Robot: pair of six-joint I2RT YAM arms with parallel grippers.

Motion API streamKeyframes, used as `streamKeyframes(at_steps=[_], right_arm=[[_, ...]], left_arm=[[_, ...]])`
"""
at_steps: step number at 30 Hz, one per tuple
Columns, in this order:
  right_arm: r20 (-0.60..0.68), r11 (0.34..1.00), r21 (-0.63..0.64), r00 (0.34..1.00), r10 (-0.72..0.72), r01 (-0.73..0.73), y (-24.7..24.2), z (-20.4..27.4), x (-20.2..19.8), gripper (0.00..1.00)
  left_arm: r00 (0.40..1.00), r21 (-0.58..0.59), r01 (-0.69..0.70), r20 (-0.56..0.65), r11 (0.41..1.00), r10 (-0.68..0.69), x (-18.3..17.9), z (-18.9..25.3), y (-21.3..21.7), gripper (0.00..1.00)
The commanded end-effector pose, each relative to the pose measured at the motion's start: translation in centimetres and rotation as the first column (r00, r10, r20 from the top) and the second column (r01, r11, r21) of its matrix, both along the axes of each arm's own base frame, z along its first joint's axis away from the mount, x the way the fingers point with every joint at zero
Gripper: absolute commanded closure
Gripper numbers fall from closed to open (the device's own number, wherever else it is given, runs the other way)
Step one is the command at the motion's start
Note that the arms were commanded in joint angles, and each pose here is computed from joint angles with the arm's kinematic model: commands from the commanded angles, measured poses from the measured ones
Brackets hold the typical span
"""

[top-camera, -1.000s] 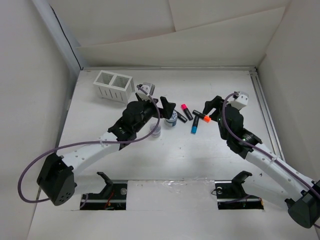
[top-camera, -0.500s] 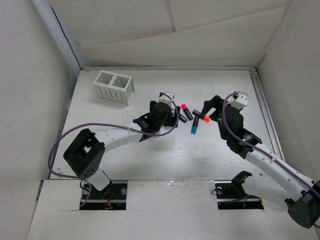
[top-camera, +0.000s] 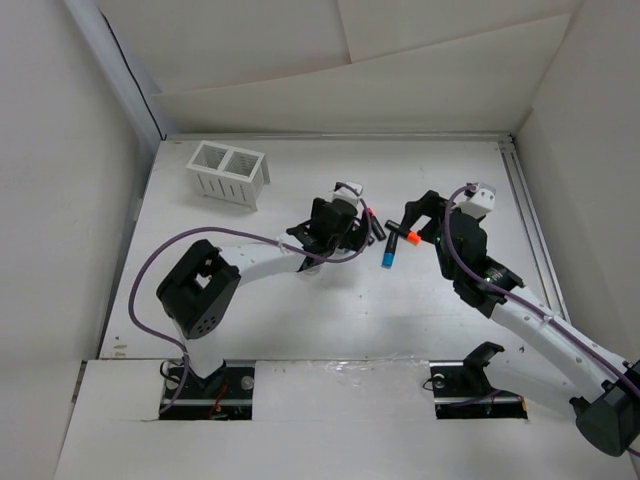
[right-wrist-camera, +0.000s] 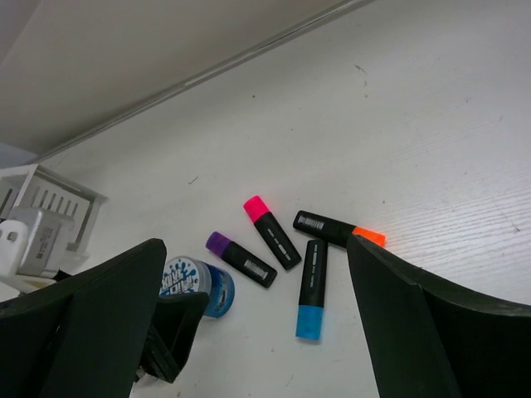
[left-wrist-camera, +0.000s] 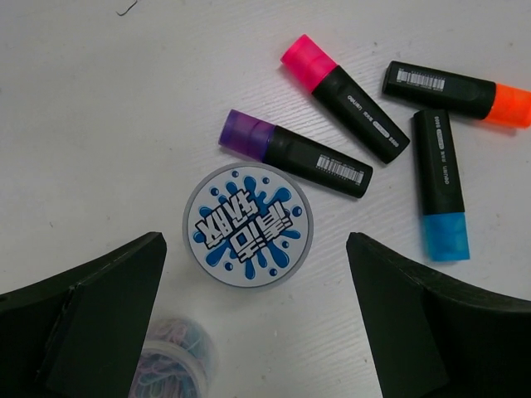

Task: Sort the stationery into containers
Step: Pick up the stationery from the center of the board.

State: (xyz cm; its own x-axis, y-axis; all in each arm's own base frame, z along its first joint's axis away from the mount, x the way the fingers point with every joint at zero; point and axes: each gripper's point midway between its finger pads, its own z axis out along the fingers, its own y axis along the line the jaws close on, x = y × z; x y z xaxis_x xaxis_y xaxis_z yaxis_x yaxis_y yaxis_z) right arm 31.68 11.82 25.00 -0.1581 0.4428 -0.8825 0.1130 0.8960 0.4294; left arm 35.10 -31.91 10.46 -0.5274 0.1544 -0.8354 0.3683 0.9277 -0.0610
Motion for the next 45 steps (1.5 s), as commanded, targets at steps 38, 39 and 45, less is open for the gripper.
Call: streamKeyframes(at_steps=[38,39,45], right_arm=[[0.062,0.996,0.038,0.995,0.081,-0.083,1.3,1.9,-0.3,0.04],[0.069,0.994,0.044,0.993,0.092,-0.095,1.6,2.1,-0.3,0.04],[0.068,0.994,0.045,0.993,0.101,-0.104,1.7,2.1,-0.3,0.04]], left_arm=[[0.946,-0.289,-0.22,0.171,0.932,0.276,1.2,12.1,5.0,0.68],[0.94,-0.288,-0.234,0.176,0.929,0.291,1.2,12.2,5.5,0.68],[0.903,-0.357,-0.295,0.199,0.886,0.381,2.7,14.6,8.3,0.68]])
